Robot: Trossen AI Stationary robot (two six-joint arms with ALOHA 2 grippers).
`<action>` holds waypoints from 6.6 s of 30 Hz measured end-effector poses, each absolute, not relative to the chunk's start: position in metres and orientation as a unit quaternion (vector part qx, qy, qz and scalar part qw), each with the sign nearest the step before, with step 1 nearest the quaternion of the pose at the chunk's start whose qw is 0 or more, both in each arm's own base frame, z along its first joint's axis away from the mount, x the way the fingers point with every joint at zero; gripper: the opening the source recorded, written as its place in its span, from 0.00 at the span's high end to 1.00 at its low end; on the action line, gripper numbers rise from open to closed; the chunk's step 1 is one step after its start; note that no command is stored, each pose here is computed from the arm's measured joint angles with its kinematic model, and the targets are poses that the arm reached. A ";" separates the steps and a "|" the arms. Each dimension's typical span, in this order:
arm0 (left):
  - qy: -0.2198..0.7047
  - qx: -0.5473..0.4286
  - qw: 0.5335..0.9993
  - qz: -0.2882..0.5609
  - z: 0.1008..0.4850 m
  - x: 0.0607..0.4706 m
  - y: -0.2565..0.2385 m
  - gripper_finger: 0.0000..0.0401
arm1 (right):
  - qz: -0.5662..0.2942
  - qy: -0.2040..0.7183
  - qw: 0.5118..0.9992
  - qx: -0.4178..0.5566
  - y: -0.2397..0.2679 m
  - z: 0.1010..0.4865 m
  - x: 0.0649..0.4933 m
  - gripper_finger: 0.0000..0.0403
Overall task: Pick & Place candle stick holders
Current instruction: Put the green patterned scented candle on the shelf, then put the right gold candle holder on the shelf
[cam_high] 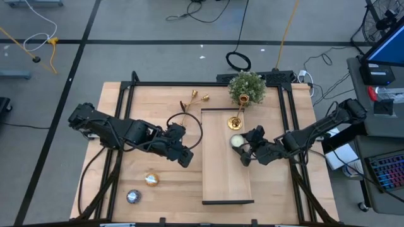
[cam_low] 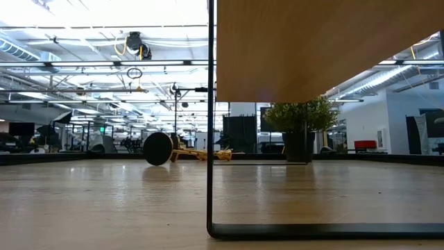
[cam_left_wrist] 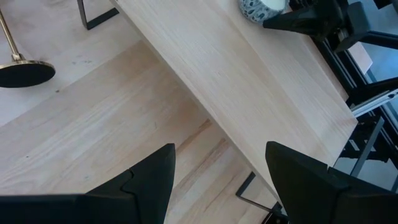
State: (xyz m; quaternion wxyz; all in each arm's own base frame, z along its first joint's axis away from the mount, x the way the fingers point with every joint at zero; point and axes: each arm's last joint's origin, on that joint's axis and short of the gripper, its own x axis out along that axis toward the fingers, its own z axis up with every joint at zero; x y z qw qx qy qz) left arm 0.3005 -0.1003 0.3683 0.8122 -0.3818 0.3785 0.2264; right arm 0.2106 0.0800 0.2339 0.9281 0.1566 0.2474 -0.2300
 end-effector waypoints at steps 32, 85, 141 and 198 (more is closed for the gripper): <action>0.374 -0.387 0.809 0.238 0.368 0.302 -0.094 0.37 | -0.193 0.128 0.944 0.236 0.065 0.286 0.173 0.15; 0.561 -0.189 0.796 0.129 0.212 0.336 0.227 0.37 | -0.209 -0.151 0.924 0.282 0.060 0.358 0.154 0.15; 0.600 -0.161 0.769 0.154 0.194 0.322 0.217 0.99 | -0.204 -0.151 0.919 0.302 0.065 0.354 0.162 0.15; 0.538 -0.151 0.817 0.145 0.162 0.351 0.224 0.65 | -0.200 -0.155 0.910 0.328 0.068 0.352 0.167 0.15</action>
